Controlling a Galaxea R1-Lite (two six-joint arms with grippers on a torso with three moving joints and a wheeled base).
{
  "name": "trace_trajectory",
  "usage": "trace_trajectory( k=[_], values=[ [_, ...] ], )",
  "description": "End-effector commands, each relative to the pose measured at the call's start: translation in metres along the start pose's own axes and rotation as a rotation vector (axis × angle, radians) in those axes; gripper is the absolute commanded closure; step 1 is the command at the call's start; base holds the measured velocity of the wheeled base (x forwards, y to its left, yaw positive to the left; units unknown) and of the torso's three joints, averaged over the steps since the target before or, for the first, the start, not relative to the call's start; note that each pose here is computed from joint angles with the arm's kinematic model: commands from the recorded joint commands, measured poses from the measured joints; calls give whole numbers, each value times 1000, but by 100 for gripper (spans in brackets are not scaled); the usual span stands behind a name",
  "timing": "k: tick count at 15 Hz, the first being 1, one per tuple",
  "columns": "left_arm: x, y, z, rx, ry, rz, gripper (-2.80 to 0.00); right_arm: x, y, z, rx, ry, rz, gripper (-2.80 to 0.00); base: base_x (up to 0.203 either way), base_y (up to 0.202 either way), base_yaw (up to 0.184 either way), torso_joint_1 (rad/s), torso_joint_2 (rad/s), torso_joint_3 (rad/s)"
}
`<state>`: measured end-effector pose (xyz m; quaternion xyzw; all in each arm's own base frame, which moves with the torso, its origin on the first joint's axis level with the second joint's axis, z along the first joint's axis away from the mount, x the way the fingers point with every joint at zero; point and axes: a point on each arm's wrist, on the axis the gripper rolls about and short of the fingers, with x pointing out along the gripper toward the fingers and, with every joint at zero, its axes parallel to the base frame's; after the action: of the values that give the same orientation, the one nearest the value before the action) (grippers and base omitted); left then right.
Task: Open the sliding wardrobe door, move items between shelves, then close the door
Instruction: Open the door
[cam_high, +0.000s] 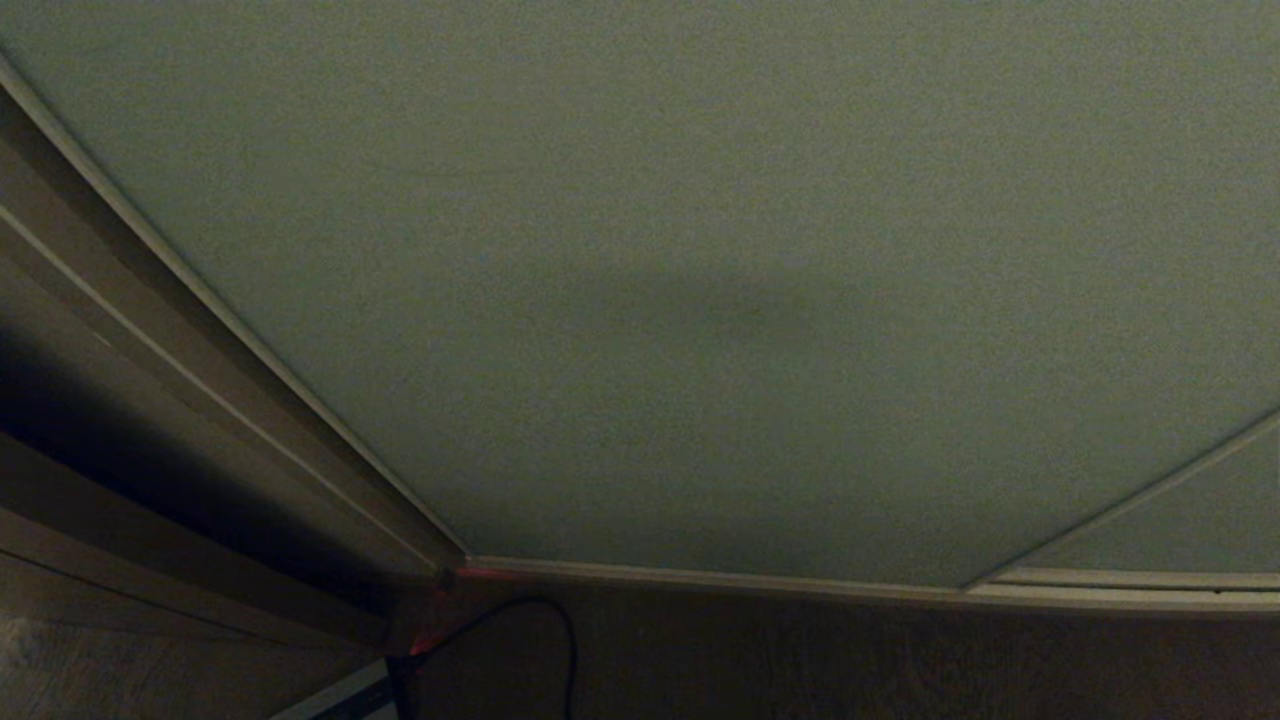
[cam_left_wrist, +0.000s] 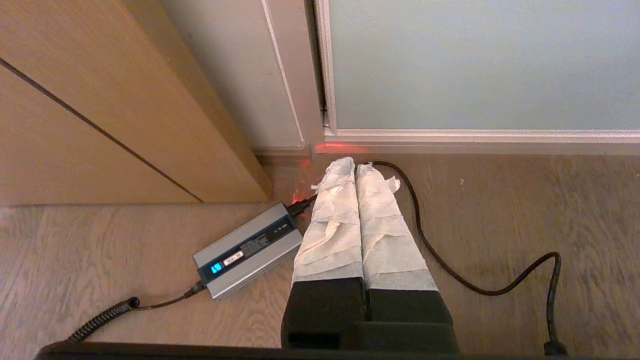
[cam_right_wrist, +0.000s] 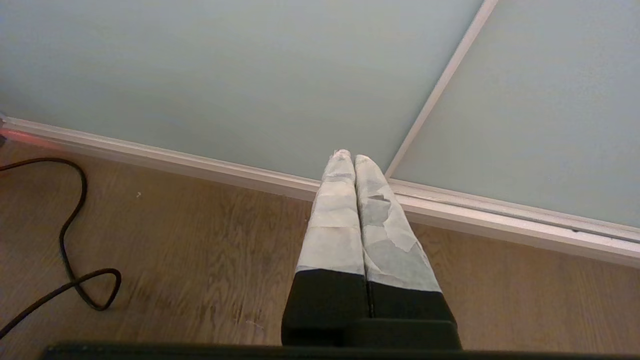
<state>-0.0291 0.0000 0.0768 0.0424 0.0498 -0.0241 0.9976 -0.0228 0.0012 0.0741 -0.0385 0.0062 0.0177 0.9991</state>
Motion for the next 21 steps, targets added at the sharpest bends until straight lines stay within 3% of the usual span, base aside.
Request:
trace_trajectory(
  k=[1,21],
  values=[
    [0,0,0,1,1,-1,0,0,0,-1,-1,5,1,0,0,0,0,0,0,0],
    [0,0,0,16,4,-2,0,0,0,-1,-1,3,2,0,0,0,0,0,0,0]
  ],
)
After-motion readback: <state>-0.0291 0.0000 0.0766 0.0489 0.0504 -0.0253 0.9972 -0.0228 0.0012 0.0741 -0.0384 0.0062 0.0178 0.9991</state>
